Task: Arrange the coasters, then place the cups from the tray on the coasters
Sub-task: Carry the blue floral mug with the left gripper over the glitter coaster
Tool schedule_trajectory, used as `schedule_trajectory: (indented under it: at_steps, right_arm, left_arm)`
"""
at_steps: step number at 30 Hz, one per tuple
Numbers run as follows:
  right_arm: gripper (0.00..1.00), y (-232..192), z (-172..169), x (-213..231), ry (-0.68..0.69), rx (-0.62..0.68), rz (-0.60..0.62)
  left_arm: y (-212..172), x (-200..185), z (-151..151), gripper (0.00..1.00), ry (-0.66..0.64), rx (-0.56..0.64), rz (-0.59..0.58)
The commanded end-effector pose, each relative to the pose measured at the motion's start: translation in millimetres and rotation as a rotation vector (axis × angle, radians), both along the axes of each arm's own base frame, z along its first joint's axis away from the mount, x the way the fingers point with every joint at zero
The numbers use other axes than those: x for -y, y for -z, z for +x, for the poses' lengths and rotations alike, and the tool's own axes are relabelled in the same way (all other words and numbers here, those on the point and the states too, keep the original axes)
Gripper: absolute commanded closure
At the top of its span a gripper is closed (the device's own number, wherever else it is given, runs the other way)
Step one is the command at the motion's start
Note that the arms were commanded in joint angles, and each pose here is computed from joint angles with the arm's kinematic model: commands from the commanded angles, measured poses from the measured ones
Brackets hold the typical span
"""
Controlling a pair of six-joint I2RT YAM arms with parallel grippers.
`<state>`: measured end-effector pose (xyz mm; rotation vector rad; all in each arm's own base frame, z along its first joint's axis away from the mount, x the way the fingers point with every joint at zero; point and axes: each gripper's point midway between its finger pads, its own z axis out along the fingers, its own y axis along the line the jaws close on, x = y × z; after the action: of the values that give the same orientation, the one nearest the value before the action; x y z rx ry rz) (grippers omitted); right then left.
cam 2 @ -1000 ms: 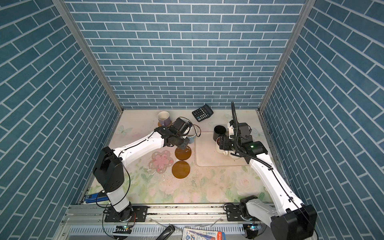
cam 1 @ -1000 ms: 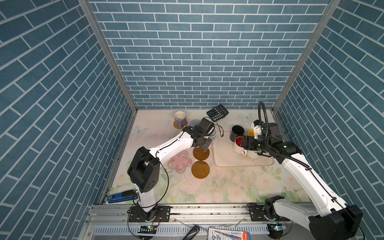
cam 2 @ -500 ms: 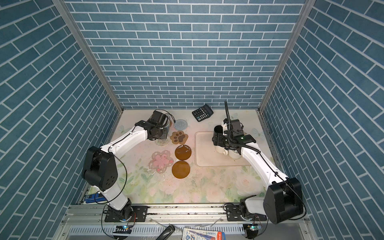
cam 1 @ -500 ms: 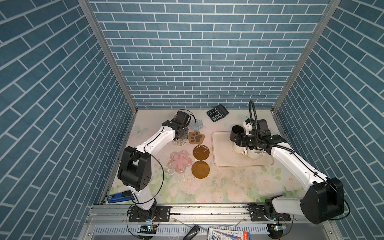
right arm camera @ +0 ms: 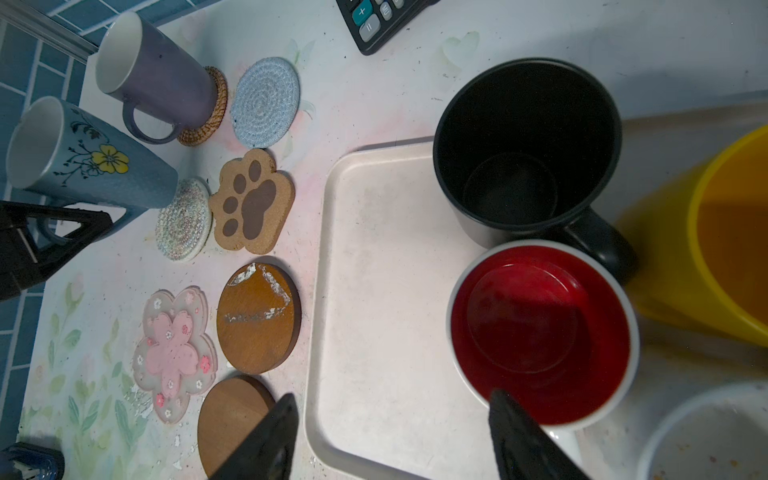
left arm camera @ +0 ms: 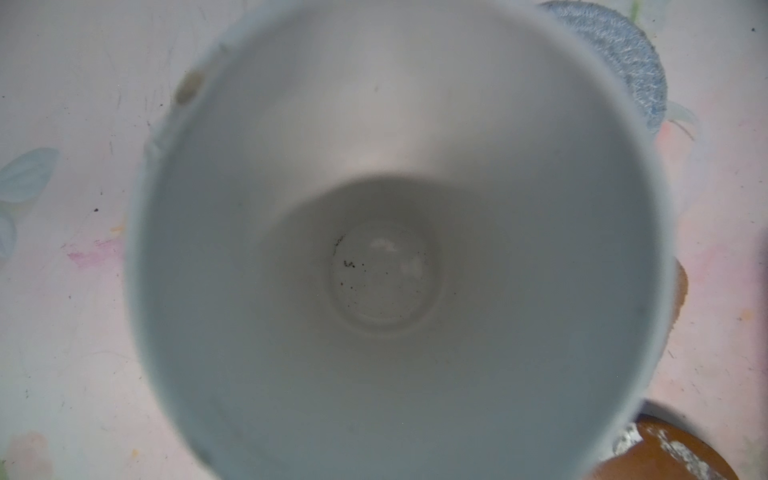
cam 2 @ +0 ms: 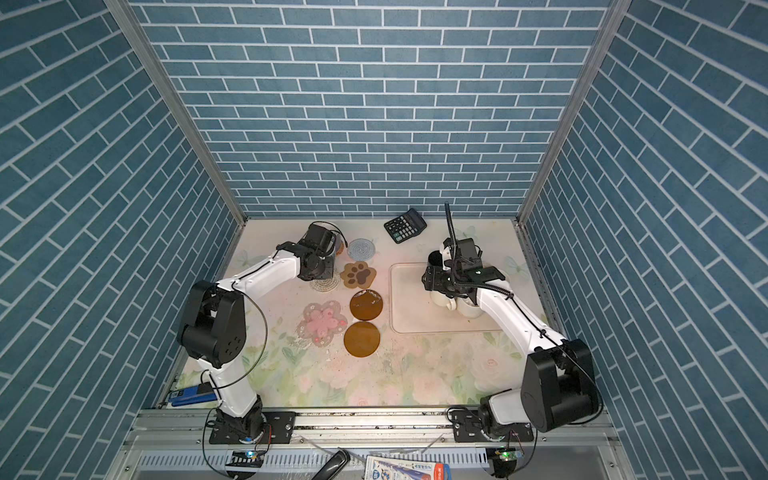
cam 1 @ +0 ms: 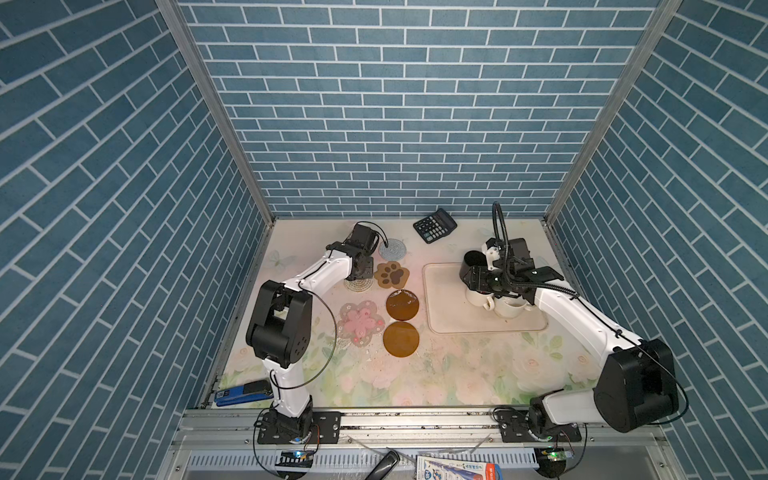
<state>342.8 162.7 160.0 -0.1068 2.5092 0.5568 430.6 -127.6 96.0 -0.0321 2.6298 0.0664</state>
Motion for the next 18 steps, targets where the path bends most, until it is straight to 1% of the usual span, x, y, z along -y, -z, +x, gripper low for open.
schedule_trajectory:
  at_steps: [1,6,13,18]
  right_arm:
    - [0.27,-20,9,-5,-0.004,0.046,0.025]
    - [0.27,-22,6,-2,-0.001,0.051,0.018]
    - [0.27,-22,3,-1,0.001,0.048,0.015]
    - [0.27,-24,3,0,0.002,0.054,0.017]
  left_arm:
    - [-4,0,15,1.0,-0.034,0.054,-0.018]
    - [7,-2,11,1.0,-0.049,0.034,-0.016]
    - [18,0,4,1.0,-0.061,0.011,-0.045]
    - [20,2,-3,1.0,-0.069,0.004,-0.051]
